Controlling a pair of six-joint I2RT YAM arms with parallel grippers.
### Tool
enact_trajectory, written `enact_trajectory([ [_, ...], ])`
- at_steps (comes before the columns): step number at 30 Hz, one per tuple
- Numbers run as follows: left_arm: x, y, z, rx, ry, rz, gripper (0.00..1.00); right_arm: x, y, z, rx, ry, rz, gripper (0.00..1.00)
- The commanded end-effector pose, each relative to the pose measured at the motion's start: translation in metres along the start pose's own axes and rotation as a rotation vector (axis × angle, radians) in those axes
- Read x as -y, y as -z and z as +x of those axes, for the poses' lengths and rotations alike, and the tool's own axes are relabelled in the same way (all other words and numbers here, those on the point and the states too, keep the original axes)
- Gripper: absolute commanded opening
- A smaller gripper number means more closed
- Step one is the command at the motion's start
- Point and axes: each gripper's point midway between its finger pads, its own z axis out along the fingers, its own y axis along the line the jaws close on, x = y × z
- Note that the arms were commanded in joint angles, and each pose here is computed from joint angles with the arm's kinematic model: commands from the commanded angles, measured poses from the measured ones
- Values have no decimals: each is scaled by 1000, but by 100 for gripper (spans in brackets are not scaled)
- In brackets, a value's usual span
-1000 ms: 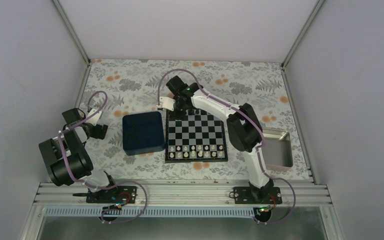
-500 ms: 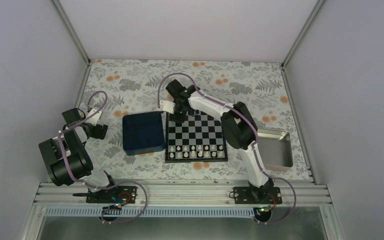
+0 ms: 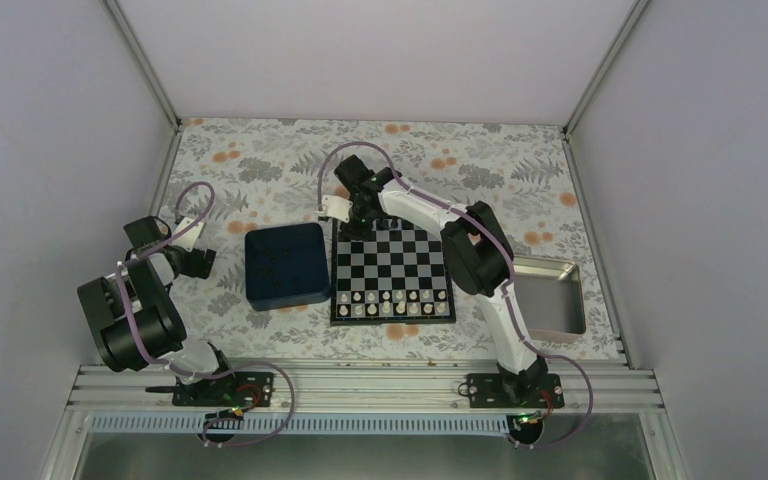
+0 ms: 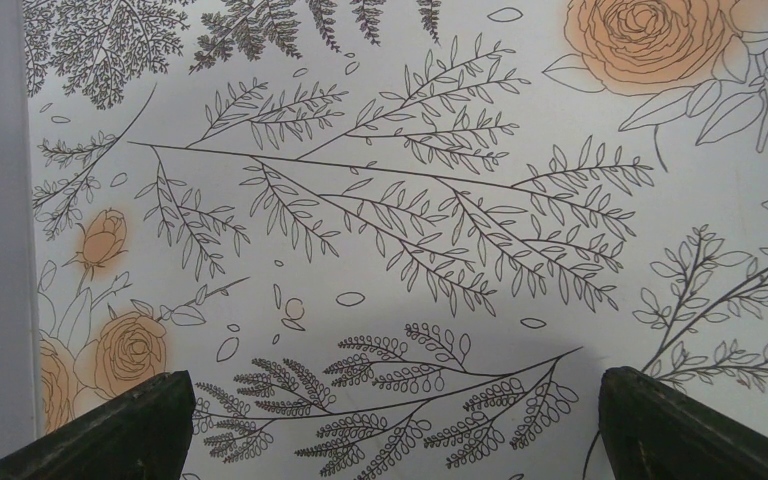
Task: Set up the chess pieces on the board
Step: Place the chess piece on the chessboard.
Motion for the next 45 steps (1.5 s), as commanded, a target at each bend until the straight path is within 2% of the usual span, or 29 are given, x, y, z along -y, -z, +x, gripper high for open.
enact_trajectory([
  [1,9,-4,11,-31,-3,43,100,5,-4,-5,20,-18,1,8],
  [18,9,-5,12,-34,-3,45,100,-4,-3,-3,11,-10,-46,8],
  [29,9,-5,12,-36,-1,46,100,-2,4,-7,21,-10,-28,22],
  [38,9,-4,11,-32,-3,45,100,-3,67,-47,130,20,12,28],
  [42,9,-4,11,-31,-2,48,100,-21,93,-80,174,90,34,32],
  [45,9,-4,11,-31,-4,48,100,-44,93,-104,187,156,27,34],
])
